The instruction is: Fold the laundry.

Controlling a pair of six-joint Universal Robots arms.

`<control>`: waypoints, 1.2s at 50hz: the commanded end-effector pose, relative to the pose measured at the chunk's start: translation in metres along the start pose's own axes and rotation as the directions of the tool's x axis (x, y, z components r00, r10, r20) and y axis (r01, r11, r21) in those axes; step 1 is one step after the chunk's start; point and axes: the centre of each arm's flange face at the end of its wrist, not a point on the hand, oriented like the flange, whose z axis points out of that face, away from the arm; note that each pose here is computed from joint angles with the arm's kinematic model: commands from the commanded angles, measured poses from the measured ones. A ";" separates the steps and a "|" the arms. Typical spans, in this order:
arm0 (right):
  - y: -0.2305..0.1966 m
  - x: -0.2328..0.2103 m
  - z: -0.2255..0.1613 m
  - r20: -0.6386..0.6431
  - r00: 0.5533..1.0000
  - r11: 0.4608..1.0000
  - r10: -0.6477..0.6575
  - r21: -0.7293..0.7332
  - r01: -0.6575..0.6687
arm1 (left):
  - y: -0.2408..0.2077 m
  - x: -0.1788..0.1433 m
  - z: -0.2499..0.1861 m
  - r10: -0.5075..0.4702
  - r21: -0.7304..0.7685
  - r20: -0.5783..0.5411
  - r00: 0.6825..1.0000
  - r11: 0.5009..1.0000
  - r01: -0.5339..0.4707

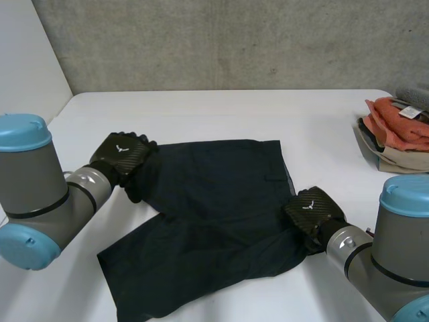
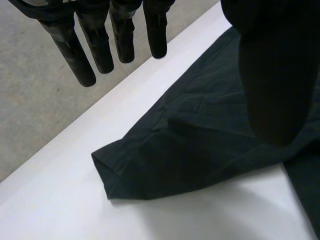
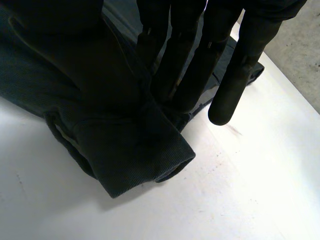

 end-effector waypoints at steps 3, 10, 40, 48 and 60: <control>0.001 -0.001 -0.001 0.006 1.000 1.000 0.001 -0.001 -0.001 | 0.000 0.009 0.028 0.152 0.074 -0.104 0.983 0.987 -0.145; 0.004 -0.003 -0.001 0.016 1.000 1.000 0.005 -0.006 -0.005 | -0.001 0.010 0.050 0.210 0.117 -0.163 0.964 0.974 -0.193; 0.014 0.011 0.005 -0.006 1.000 0.999 0.020 -0.026 -0.020 | 0.025 0.031 0.092 0.286 0.063 -0.321 0.903 0.958 -0.281; 0.016 0.013 0.007 -0.005 1.000 0.999 0.017 -0.031 -0.017 | 0.031 0.033 0.094 0.338 0.055 -0.310 0.889 0.939 -0.339; 0.016 0.012 0.006 0.000 1.000 0.999 0.016 -0.027 -0.016 | 0.006 -0.006 0.069 0.383 -0.051 -0.105 0.918 0.920 -0.390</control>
